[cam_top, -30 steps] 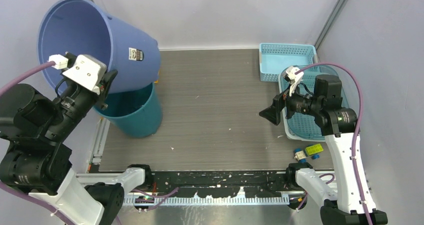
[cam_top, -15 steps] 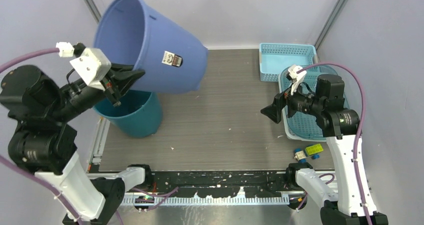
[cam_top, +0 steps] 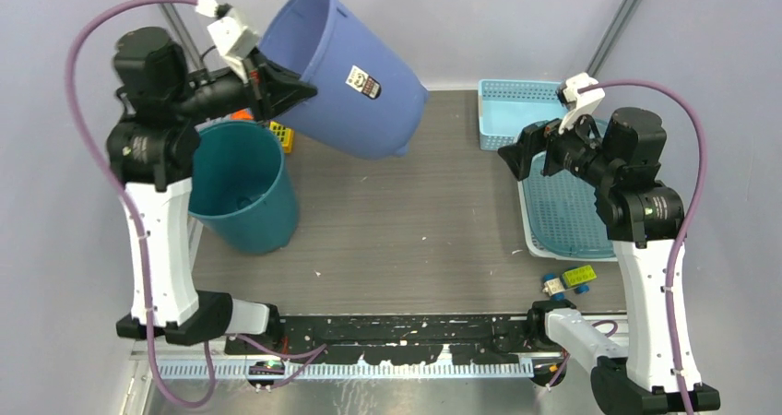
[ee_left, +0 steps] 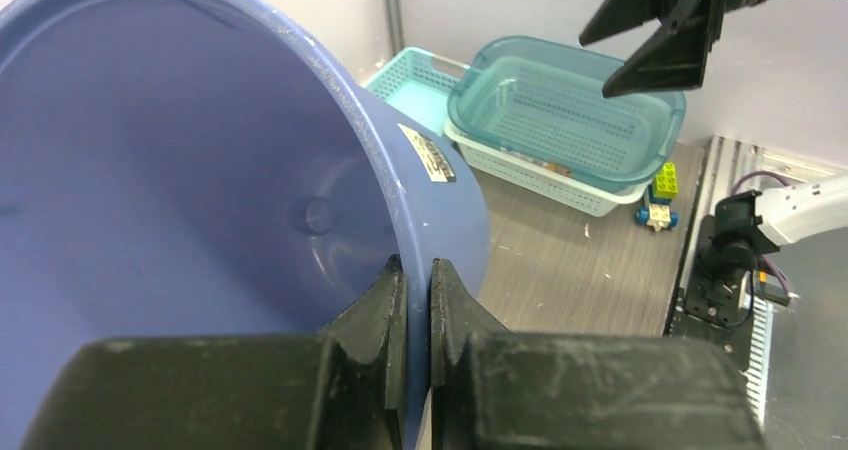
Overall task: Turn the large container upside down
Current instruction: Pick up the container from the container, then place the container at the center of the board.
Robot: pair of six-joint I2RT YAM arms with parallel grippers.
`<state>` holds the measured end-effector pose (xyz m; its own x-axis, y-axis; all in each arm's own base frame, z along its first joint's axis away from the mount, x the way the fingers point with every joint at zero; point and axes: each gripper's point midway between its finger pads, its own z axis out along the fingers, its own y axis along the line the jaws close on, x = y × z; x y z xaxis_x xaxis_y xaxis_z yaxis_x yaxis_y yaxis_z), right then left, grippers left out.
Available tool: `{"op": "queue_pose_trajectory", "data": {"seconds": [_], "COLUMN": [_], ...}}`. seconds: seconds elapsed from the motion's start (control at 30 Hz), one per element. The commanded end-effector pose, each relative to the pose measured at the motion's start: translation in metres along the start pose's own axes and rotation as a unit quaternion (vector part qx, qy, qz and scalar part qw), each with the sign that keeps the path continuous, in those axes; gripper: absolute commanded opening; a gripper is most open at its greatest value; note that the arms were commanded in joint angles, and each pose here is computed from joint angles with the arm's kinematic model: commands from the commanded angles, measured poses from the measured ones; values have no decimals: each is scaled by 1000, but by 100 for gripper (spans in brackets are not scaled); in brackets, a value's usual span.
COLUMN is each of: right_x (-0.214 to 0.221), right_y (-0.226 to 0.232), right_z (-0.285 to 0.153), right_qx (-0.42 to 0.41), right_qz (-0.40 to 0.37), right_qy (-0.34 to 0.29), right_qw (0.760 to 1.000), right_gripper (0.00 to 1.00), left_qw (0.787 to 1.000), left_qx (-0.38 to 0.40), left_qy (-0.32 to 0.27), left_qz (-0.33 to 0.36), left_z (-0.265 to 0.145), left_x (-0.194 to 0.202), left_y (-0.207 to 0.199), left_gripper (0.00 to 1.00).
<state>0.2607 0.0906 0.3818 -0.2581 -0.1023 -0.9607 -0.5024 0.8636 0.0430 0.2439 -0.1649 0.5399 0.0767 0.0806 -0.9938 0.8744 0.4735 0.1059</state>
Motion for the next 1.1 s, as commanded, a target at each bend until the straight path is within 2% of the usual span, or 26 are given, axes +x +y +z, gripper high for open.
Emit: {"op": "queue_pose_trajectory", "data": {"seconds": [0.0,0.17,0.37,0.63,0.73,0.8,1.0,1.07], "right_x": [-25,-12,6,24,36,43,60,62], "right_y": [-12,-13,9,42,51,55,52,50], "right_z": [-1,4,-6,-27,-26,-23,-8,-2], "right_qx": [34,23,-48,-143,-184,-206,-233,-234], "right_qz": [-1,-20,-91,-174,-190,-205,-255,-261], "right_qy": [-27,3,38,41,46,43,37,37], "right_qw": [999,1000,994,974,963,956,938,936], "right_gripper": [100,100,100,99,91,89,98,99], "left_qw": [995,988,973,954,948,944,936,937], "left_qx": [3,25,73,137,151,157,172,171], "left_qy": [-21,66,147,217,233,243,260,259], "left_qz": [99,136,164,155,152,157,162,159], "left_z": [27,76,116,137,142,145,147,147], "left_x": [-11,44,111,187,205,214,225,222], "left_y": [2,-17,-52,-95,-109,-117,-138,-140], "left_gripper": [0,0,0,0,0,0,0,8]}}
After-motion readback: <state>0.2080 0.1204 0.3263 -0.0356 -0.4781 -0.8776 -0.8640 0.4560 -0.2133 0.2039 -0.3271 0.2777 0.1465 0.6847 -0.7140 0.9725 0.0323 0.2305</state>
